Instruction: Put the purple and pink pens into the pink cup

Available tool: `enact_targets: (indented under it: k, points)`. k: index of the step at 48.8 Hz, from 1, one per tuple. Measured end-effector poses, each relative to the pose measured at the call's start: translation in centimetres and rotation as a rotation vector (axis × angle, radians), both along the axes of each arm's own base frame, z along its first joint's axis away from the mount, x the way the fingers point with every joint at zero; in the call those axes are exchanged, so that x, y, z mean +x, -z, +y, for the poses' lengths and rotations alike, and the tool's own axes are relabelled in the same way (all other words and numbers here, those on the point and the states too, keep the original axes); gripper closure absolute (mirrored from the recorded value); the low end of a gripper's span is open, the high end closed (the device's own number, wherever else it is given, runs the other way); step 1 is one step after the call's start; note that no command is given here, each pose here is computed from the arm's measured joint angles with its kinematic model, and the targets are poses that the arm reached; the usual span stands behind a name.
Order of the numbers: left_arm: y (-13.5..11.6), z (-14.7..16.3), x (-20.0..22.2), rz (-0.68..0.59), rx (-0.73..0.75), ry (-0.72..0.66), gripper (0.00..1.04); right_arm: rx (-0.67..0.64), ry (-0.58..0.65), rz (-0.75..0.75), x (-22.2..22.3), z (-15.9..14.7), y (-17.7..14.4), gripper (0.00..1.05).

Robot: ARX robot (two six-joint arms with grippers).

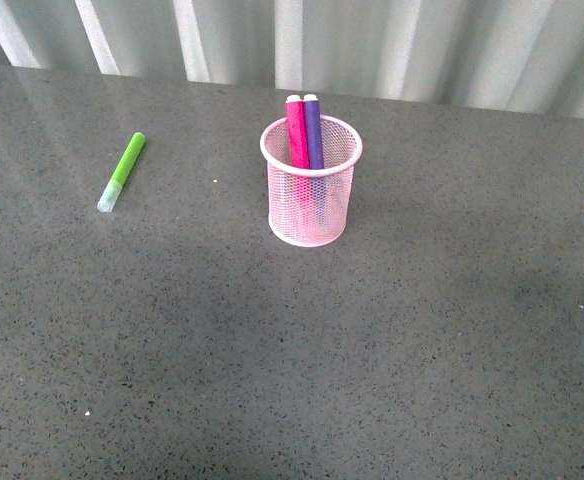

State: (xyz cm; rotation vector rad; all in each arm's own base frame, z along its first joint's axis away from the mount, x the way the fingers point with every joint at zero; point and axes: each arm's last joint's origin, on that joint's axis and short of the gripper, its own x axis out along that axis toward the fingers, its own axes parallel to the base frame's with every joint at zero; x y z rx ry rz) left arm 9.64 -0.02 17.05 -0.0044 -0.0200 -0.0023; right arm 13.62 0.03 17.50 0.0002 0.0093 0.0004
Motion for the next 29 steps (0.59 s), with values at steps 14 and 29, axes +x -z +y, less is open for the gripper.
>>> enact_targets:
  k: [14, 29]
  points:
    - [0.0, 0.0, 0.0, 0.000, 0.000, 0.000, 0.07, 0.000, 0.000, -0.027, -1.0, 0.0, 0.2, 1.01]
    - [0.0, 0.0, 0.0, 0.000, 0.000, 0.000, 0.07, 0.000, 0.000, -0.032, -1.8, 0.0, 0.1, 1.01]
